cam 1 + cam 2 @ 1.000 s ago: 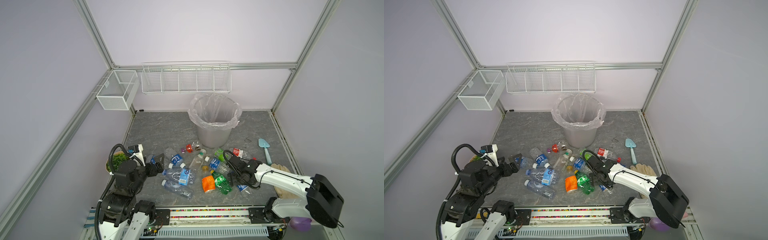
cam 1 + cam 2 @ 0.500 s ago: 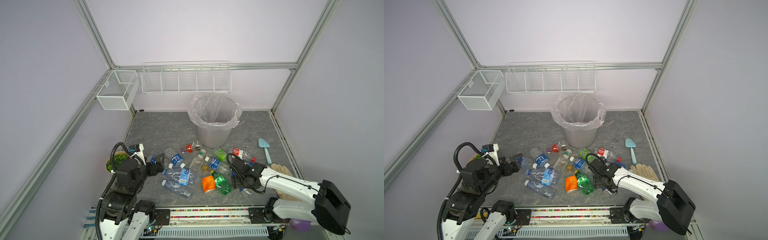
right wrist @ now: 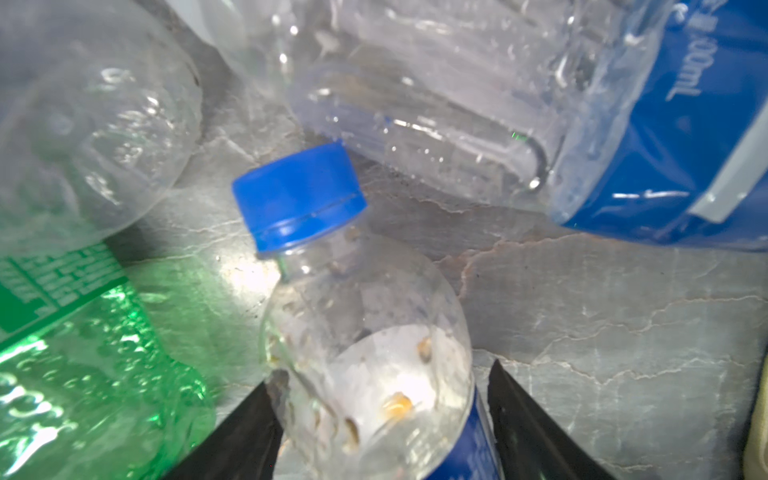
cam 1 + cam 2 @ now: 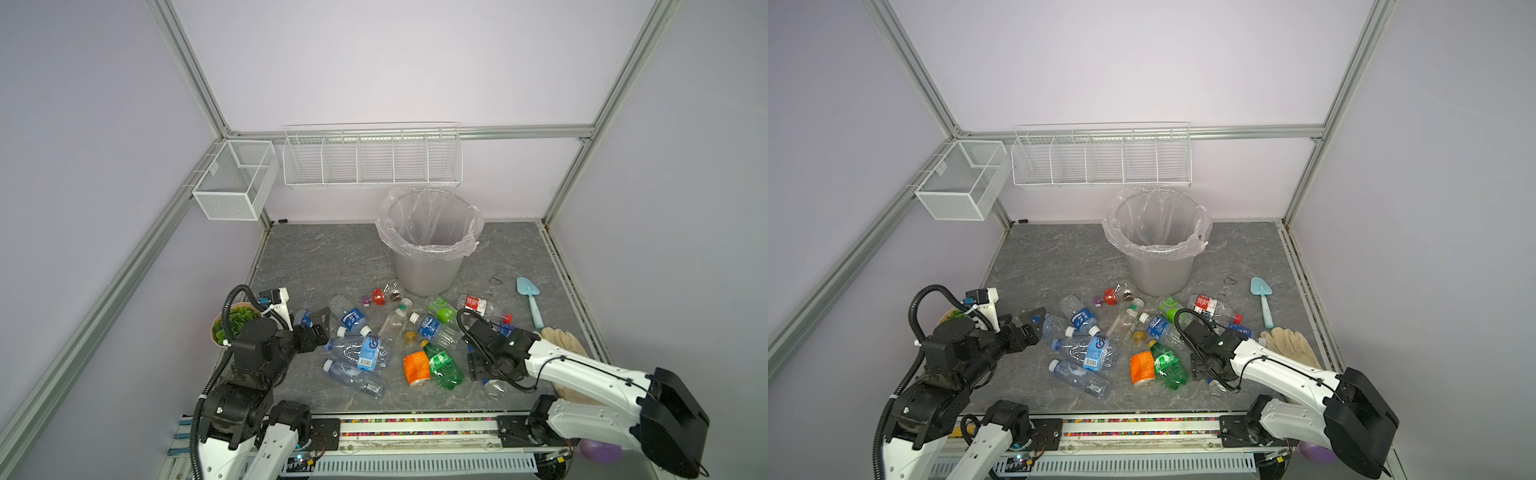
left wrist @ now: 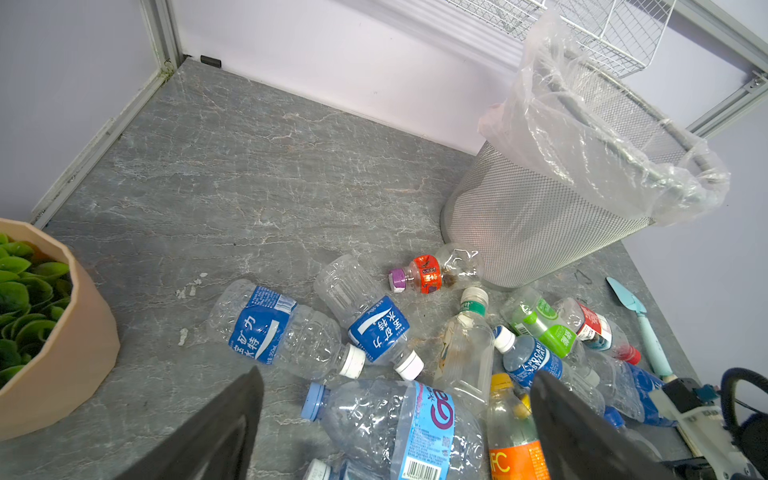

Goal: Throw the plastic bottles in the bin
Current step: 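Grasp the blue-capped clear bottle with the right gripper and lift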

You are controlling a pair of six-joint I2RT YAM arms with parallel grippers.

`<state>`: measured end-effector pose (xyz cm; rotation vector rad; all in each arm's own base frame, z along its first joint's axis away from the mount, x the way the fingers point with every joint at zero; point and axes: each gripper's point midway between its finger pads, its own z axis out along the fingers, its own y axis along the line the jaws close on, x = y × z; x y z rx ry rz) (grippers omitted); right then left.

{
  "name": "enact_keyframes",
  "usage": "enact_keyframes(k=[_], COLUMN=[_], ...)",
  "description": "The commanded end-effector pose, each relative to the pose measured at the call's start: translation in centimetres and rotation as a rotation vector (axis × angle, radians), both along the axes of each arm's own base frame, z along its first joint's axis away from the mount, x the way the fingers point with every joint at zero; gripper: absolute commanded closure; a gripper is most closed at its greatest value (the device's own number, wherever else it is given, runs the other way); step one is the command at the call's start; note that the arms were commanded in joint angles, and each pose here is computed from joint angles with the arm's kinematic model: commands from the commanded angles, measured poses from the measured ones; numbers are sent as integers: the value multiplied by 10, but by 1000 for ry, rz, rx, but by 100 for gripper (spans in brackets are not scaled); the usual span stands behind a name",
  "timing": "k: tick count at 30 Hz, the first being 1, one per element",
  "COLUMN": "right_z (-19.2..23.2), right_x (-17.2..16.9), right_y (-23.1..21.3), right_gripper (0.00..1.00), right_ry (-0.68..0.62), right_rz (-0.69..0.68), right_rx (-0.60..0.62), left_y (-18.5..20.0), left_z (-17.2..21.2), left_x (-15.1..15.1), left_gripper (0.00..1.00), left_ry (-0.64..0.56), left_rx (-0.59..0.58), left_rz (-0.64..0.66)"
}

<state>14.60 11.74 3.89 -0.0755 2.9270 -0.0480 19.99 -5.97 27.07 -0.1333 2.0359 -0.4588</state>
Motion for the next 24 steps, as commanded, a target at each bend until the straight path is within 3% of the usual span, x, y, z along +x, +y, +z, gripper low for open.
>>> enact_keyframes(k=[1,3,12,20,24], right_z=[-4,-5,10,85,143], right_x=[-3,-3,-2,8,17], right_y=[-1,0,5,20,40], right_gripper=[27,29,58,62,63], right_ry=[20,25,7,-138,-270], right_rz=[0,2,4,83,152], right_rx=[-12,-15,9,46,135], left_y=[1,1,0,-2,-3], left_z=[-5,-5,-6,-5,-5], left_x=[-4,-4,-5,-5,-4], left_gripper=[1,1,1,1,1], left_ry=[22,22,22,18,17], left_rx=[0,0,2,2,-1], left_rz=[7,5,2,-8,-14])
